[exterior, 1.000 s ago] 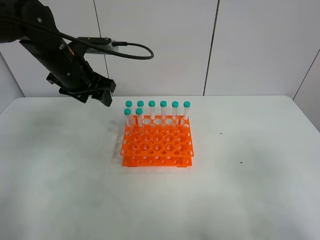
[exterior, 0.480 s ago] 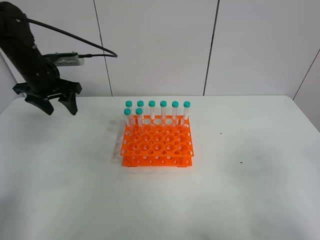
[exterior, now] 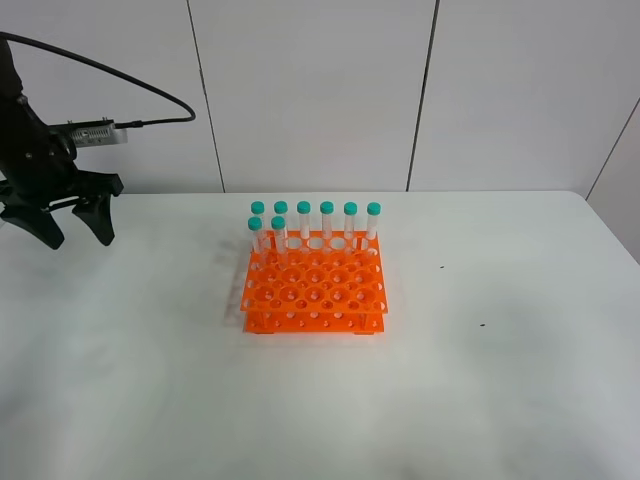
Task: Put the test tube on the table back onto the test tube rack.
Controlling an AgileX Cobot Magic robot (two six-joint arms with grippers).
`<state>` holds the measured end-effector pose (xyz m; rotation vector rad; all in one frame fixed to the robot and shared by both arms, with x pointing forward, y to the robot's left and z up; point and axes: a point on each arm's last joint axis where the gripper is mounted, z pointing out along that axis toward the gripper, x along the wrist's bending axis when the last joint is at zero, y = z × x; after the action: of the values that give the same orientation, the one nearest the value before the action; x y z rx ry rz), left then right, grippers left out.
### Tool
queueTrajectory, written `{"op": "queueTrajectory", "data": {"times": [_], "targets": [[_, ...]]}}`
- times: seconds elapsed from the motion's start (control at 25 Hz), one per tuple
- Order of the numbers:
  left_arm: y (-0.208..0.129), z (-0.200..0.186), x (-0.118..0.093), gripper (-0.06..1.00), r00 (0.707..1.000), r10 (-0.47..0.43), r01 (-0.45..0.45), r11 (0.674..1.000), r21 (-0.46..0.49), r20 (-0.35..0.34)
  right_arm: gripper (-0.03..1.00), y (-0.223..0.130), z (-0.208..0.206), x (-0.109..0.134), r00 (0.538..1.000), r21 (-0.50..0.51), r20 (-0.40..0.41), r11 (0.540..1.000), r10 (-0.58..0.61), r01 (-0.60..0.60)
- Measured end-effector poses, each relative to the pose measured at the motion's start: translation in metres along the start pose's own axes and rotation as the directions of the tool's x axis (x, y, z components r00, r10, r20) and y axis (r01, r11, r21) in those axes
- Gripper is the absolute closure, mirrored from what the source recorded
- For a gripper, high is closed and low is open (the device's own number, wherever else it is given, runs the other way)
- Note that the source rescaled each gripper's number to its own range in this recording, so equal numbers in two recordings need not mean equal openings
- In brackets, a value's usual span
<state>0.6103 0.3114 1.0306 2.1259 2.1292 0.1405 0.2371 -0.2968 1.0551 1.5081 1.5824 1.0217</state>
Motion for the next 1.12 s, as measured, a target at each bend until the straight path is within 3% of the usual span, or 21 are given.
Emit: {"op": "queueTrajectory", "data": {"times": [0.2,0.44,0.6,0.68,0.8,0.96,1.12], "targets": [[-0.056,-0.007,-0.002,-0.01,1.000,-0.002,0.002,0.998,0.064,0.002,-0.03,0.000,0.000,0.000,1.000,0.000,0.000,1.000,0.000,0.000],[-0.163,-0.024,-0.006,-0.01,1.000,0.005,-0.005,0.997,0.079,0.003,-0.03,0.000,0.000,0.000,1.000,0.000,0.000,1.000,0.000,0.000],[-0.230,-0.030,-0.007,-0.01,1.000,0.013,-0.013,1.000,0.004,-0.008,-0.03,0.000,0.000,0.000,1.000,0.000,0.000,1.000,0.000,0.000],[-0.255,-0.035,-0.007,-0.01,1.000,0.018,-0.019,0.996,-0.085,-0.020,-0.03,0.000,0.000,0.000,1.000,0.000,0.000,1.000,0.000,0.000],[-0.282,-0.044,-0.008,-0.01,0.999,0.019,-0.028,0.956,-0.293,-0.034,-0.03,0.000,0.000,0.000,1.000,0.000,0.000,1.000,0.000,0.000],[-0.311,-0.061,-0.009,-0.01,0.999,0.015,-0.039,0.850,-0.525,-0.048,-0.03,0.000,0.000,0.000,1.000,0.000,0.000,1.000,0.000,0.000],[-0.331,-0.070,-0.010,-0.01,0.998,0.012,-0.043,0.767,-0.640,-0.054,-0.03,0.000,0.000,0.000,1.000,0.000,0.000,1.000,0.000,0.000]]}}
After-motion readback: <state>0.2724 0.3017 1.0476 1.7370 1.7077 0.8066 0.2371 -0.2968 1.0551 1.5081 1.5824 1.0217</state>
